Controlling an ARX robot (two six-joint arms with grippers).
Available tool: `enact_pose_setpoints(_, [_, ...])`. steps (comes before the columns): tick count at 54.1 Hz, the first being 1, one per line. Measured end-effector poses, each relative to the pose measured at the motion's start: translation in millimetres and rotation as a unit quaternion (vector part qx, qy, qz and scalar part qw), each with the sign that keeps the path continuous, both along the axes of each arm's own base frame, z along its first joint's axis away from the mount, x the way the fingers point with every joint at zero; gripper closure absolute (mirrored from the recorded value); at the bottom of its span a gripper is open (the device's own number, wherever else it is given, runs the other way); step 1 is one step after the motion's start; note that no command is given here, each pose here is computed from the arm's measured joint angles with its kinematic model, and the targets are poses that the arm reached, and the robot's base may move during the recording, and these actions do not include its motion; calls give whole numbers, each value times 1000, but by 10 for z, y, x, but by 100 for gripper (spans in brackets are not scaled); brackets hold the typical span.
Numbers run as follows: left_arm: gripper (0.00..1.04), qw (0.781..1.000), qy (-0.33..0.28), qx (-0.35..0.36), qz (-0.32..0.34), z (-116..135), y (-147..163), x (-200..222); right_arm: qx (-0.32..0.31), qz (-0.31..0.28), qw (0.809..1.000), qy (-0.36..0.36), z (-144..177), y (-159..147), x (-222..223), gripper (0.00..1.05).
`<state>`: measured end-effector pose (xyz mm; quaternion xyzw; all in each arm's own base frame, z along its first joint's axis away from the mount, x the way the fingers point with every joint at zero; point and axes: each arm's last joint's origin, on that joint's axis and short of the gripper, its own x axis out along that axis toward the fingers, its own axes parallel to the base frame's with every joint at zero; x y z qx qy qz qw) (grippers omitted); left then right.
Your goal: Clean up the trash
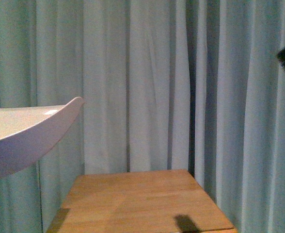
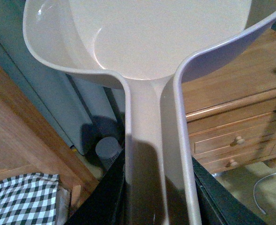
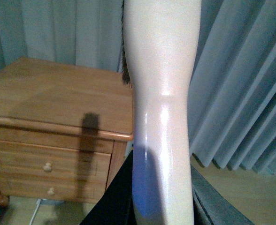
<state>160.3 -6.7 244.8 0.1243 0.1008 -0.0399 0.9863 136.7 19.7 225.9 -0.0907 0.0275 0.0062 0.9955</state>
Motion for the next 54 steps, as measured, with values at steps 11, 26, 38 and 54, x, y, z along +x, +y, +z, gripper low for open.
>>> enact_pose_setpoints(11, [77,1000,0,0,0,1,0,-1,0,0,1000,0,0,0,0,85])
enact_pose_setpoints(26, [77,1000,1,0,1,-3,-2,0,2,-2,1000,0,-1,-1,0,85])
enact_pose_setpoints(38, [77,1000,1,-1,2,-5,1,0,1,0,1000,2,-5,1,2,85])
enact_pose_setpoints(54, [77,1000,1,-1,1,-9,0,-1,1,0,1000,2,-5,1,2,85])
